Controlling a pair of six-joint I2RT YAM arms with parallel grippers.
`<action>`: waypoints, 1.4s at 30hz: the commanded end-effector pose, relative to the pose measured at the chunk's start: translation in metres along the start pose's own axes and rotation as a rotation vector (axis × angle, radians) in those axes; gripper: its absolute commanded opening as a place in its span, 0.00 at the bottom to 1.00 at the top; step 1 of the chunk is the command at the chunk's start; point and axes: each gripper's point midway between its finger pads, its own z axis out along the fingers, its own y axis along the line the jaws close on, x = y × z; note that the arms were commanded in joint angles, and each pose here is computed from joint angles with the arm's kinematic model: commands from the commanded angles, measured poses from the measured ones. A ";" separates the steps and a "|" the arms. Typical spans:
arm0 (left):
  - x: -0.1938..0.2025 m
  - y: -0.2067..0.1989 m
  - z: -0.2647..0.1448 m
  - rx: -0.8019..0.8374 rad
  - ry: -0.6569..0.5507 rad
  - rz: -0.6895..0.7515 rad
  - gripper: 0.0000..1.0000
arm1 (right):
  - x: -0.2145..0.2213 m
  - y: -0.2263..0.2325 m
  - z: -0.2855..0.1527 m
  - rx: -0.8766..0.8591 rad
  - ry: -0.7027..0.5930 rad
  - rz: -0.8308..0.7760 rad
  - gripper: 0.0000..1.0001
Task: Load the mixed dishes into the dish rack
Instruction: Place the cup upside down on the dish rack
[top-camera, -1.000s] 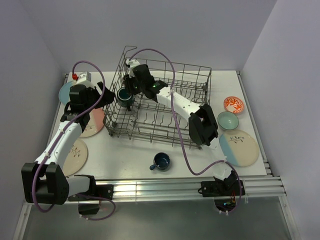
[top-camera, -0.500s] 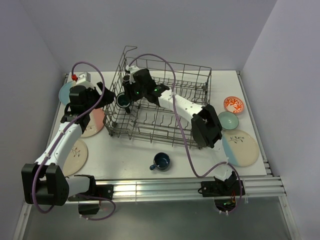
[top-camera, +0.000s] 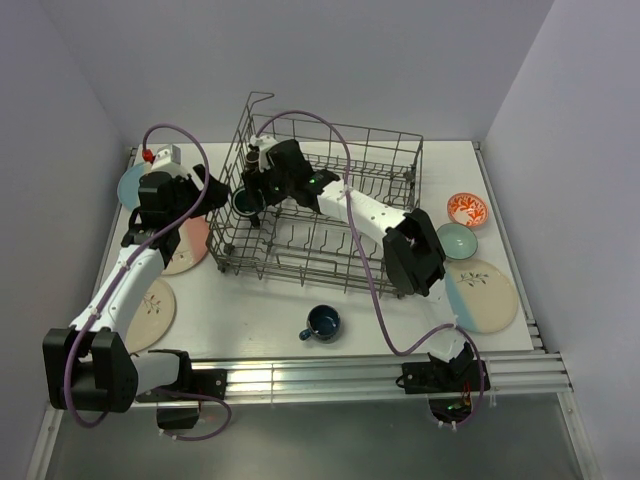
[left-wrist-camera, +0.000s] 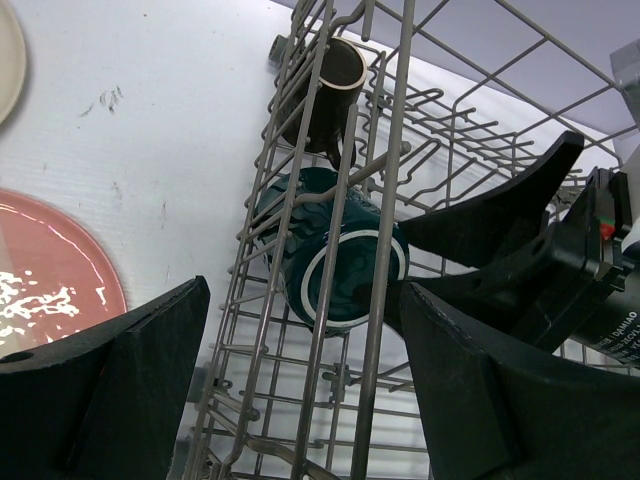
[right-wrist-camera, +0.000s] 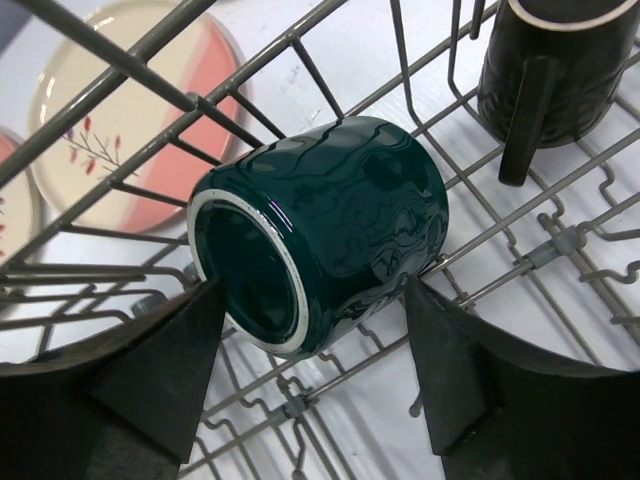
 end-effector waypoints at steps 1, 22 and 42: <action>0.041 0.009 -0.008 -0.019 0.132 -0.004 0.84 | -0.028 0.003 -0.010 -0.017 -0.063 -0.085 0.81; 0.048 0.011 0.003 -0.017 0.164 -0.004 0.84 | 0.008 -0.016 0.024 -0.080 0.039 -0.040 0.60; 0.061 0.016 0.008 -0.016 0.194 -0.017 0.84 | 0.008 0.016 -0.010 -0.167 0.094 0.144 0.55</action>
